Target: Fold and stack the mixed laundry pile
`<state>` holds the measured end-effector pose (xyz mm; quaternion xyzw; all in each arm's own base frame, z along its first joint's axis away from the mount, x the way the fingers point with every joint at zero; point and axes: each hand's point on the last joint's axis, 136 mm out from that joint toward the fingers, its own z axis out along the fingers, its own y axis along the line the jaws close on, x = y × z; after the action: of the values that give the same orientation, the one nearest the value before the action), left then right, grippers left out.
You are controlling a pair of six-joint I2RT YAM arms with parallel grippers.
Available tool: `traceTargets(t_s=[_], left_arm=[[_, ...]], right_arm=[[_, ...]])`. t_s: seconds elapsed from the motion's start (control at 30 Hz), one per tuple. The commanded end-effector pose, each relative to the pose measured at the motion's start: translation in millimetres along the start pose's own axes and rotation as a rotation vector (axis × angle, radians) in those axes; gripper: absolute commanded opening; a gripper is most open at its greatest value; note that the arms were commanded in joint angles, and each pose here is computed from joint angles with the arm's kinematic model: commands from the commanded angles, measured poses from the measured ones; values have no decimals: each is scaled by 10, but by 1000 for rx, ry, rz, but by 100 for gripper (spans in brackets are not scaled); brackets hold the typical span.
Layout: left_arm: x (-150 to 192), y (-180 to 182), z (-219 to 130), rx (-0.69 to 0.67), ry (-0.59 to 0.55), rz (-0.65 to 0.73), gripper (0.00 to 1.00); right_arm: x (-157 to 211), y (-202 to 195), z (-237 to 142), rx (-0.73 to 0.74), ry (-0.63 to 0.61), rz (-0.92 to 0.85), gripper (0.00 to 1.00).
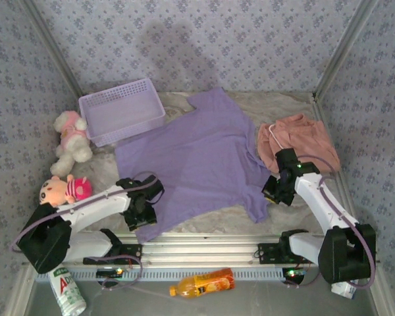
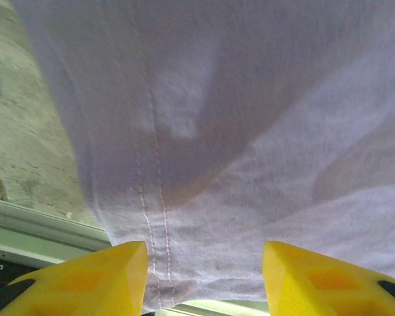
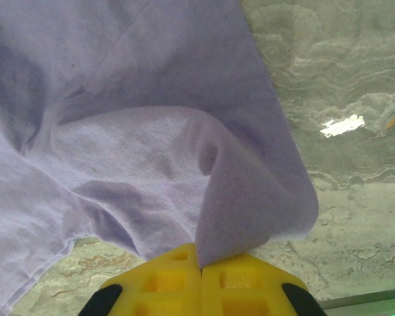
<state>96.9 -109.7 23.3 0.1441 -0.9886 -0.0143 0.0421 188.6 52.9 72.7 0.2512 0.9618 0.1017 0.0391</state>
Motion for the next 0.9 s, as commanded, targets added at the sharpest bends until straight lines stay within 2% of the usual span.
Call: traceTargets(t_s=[0.0, 0.07, 0.3, 0.47, 0.5, 0.53, 0.7, 0.87], left_arm=[[63, 18, 72, -42, -5, 34, 49], [86, 0, 154, -41, -2, 43, 49], [-44, -43, 270, -47, -64, 72, 35], [-109, -18, 327, -67, -97, 81, 12], [-115, -4, 324, -71, -103, 80, 2], [-116, 28, 313, -80, -106, 77, 0], [-145, 78, 30, -43, -154, 43, 0], [-392, 32, -402, 131, -215, -86, 0]], right_arm=[[-2, 35, -11, -18, 12, -14, 0], [3, 44, 4, -24, 15, -13, 0], [-25, 59, 11, -31, 9, -10, 0], [-15, 58, 15, -43, 6, -3, 0], [-11, 48, 11, -44, 5, -1, 0], [-5, 42, 4, -44, 4, -2, 0], [49, 9, -105, -39, -2, -6, 0], [-147, 218, -348, -116, -76, 22, 0]])
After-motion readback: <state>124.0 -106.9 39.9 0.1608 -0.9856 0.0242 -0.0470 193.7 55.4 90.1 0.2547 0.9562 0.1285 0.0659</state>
